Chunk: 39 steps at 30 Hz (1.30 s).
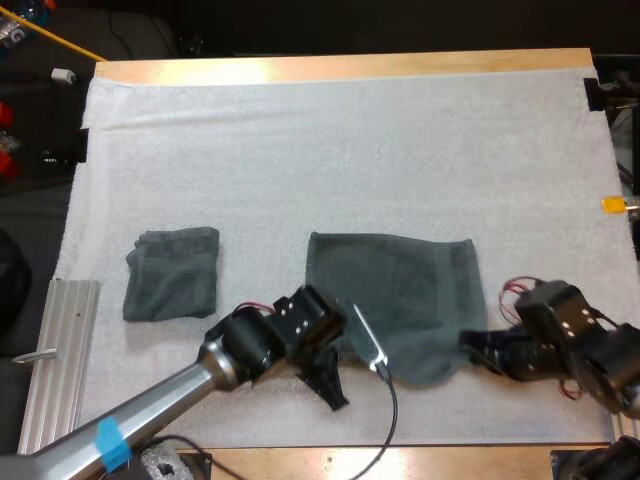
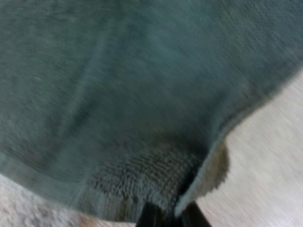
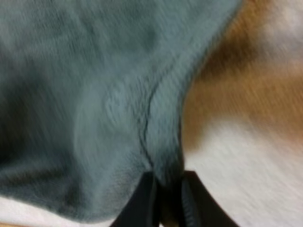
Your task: Pick towel from pile, fold and stack
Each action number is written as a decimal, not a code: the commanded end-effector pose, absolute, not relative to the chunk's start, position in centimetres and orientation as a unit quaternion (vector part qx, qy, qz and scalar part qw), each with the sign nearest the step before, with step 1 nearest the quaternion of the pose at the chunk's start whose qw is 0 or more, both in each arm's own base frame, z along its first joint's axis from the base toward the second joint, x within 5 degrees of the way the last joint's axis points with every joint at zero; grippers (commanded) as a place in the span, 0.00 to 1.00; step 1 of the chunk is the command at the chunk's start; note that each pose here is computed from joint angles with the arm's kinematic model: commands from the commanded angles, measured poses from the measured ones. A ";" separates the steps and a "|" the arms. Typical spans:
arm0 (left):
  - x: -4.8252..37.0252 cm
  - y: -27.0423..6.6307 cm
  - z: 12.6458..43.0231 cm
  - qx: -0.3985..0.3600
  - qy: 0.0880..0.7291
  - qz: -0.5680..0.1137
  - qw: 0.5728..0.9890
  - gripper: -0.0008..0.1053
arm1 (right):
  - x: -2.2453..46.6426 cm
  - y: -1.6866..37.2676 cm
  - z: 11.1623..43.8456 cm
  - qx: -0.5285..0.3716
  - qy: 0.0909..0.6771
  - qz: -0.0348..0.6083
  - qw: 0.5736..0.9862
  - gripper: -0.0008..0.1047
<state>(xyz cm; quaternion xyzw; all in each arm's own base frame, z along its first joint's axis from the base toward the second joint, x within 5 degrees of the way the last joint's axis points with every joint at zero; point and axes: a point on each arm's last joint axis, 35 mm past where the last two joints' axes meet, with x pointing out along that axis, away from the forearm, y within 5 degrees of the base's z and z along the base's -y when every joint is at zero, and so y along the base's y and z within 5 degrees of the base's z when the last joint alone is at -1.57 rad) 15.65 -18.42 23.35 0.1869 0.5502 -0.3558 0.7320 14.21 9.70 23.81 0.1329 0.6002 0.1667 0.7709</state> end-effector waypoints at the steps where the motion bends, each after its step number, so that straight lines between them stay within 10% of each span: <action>1: 16.6 -18.3 23.2 0.172 0.549 -0.354 0.737 0.01 | 15.1 10.2 23.7 0.148 0.592 0.166 0.775 0.01; 16: 25.0 -15.6 19.6 0.044 0.551 -0.333 0.764 0.01 | 22.3 9.6 19.4 0.327 0.572 0.064 0.749 0.01; 39: 27.8 -15.0 17.4 0.087 0.542 -0.255 0.796 0.01 | 24.8 9.5 18.7 0.327 0.503 0.036 0.799 0.01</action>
